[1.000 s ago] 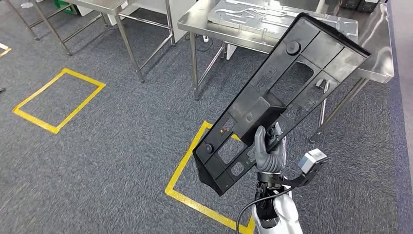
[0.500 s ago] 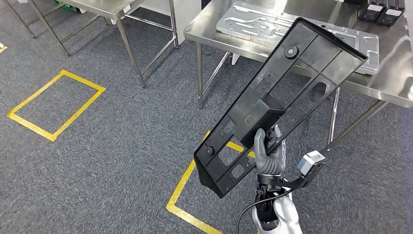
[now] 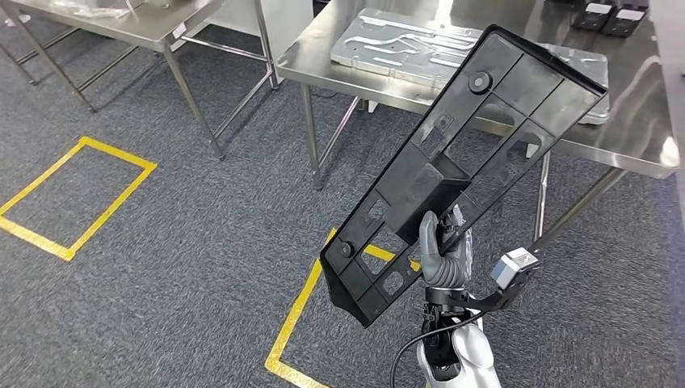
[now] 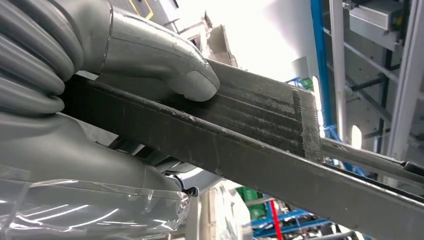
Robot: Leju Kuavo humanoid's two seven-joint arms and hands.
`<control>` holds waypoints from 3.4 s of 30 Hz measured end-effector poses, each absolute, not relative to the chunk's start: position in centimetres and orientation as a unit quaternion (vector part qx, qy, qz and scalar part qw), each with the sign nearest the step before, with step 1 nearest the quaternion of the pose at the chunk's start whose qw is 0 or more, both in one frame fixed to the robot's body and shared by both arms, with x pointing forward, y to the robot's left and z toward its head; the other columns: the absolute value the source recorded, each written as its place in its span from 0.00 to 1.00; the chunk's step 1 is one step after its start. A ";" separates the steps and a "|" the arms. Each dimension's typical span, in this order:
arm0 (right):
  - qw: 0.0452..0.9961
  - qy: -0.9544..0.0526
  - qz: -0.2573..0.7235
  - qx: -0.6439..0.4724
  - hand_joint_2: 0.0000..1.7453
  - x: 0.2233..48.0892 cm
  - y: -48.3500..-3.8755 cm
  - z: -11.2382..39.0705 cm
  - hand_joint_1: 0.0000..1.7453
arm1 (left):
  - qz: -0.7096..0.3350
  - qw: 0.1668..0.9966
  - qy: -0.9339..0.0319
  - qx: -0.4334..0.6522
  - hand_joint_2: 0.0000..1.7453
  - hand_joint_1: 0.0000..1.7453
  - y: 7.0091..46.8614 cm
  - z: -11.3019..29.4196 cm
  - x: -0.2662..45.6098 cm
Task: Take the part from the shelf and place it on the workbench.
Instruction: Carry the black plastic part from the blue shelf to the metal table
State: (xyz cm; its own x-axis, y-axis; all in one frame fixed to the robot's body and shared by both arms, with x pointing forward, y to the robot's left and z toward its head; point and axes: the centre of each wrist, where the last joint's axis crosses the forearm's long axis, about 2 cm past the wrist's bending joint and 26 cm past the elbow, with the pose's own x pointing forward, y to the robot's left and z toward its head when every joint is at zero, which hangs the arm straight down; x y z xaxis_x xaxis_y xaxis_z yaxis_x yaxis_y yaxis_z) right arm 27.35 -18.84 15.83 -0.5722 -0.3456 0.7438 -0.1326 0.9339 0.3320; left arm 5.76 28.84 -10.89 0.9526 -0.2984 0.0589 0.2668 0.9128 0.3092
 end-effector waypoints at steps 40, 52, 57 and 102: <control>0.419 -0.888 -0.116 0.150 1.00 27.8 -18.4 16.9 1.00 | -0.142 0.976 -0.059 0.151 1.00 0.00 28.5 -10.8 6.0; 0.423 -0.889 -0.107 0.141 1.00 27.7 -18.4 16.7 1.00 | -0.141 0.977 -0.057 0.152 1.00 0.00 28.5 -10.8 6.1; 0.397 -0.901 -0.078 0.157 1.00 27.4 -17.5 17.7 1.00 | -0.139 0.977 -0.053 0.151 1.00 0.00 28.6 -10.8 6.1; 0.195 -0.928 0.129 0.290 1.00 25.8 -12.0 28.4 1.00 | -0.118 0.982 -0.026 0.147 1.00 0.00 27.9 -10.8 6.0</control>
State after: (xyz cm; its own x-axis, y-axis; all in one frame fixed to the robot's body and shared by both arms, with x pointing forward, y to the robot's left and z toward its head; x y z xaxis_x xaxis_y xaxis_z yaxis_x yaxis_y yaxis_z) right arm 25.78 -11.96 28.41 -0.7563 -0.4875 0.4362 -0.5881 0.7988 -0.1269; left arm 6.05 27.94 -10.83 0.9708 -0.2392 0.0155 0.2242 0.9288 0.2951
